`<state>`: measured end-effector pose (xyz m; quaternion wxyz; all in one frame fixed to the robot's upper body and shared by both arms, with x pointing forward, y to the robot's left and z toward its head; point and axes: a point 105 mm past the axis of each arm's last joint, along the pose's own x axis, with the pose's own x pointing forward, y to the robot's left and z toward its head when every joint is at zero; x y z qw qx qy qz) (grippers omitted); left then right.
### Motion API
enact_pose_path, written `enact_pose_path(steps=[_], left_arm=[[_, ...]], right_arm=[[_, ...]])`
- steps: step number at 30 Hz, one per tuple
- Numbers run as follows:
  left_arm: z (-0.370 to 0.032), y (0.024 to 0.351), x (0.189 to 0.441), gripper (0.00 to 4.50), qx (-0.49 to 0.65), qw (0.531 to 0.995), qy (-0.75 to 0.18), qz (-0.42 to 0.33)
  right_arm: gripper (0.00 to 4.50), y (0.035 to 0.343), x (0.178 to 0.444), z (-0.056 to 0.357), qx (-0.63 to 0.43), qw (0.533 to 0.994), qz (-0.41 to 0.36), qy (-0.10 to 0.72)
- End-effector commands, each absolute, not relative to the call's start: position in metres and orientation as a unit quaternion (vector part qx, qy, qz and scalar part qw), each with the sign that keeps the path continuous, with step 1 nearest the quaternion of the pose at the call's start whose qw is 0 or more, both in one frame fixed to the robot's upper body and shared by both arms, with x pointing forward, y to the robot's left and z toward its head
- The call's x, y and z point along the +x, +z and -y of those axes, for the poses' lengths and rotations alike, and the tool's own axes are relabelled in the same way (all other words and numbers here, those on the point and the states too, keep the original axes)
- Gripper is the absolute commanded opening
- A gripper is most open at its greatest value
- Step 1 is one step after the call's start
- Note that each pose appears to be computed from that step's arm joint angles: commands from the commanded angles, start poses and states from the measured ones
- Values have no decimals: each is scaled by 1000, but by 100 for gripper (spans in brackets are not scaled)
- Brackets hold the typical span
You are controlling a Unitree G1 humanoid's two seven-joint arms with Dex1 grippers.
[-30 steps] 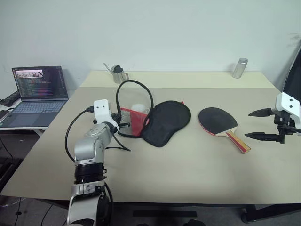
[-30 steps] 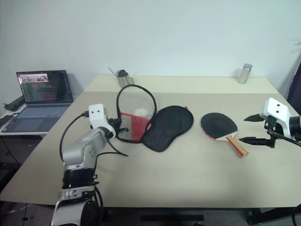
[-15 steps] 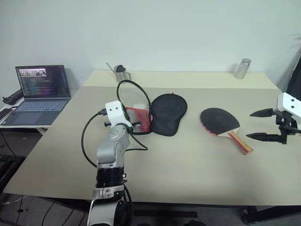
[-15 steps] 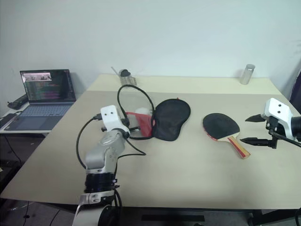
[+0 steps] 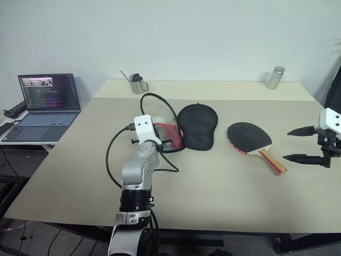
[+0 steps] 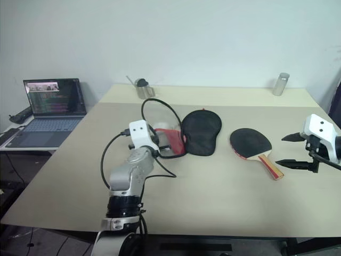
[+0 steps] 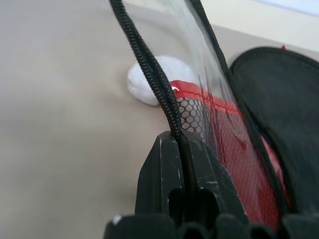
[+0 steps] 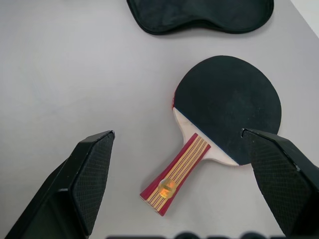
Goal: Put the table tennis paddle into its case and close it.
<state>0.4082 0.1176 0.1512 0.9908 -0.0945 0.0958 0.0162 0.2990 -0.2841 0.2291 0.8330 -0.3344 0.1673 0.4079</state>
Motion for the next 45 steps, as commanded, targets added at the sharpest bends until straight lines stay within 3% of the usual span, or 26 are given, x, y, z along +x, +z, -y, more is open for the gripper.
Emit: enact_pose_path(steps=[1,9,17,30,33,38,43,45], left_arm=[[-102,166,402,2,-91,993,-20,-74],[-96,164,397,2,-65,991,-81,-88],[-116,159,399,2,-16,987,-113,-110],[-95,147,388,2,-21,979,-146,-142],[-91,146,386,65,-29,977,-155,-147],[-97,147,388,233,-24,978,-149,-145],[-134,152,393,409,9,984,-116,-138],[-147,155,390,409,30,979,-146,-138]], right_arm=[[450,245,296,283,-349,834,-147,402],[450,243,297,281,-349,831,-149,407],[450,240,297,280,-347,831,-151,409],[450,240,297,278,-346,829,-152,413],[450,241,297,278,-347,828,-153,413],[450,240,297,277,-346,828,-154,414],[450,234,299,276,-339,833,-160,408],[450,227,316,279,-338,860,-157,348]])
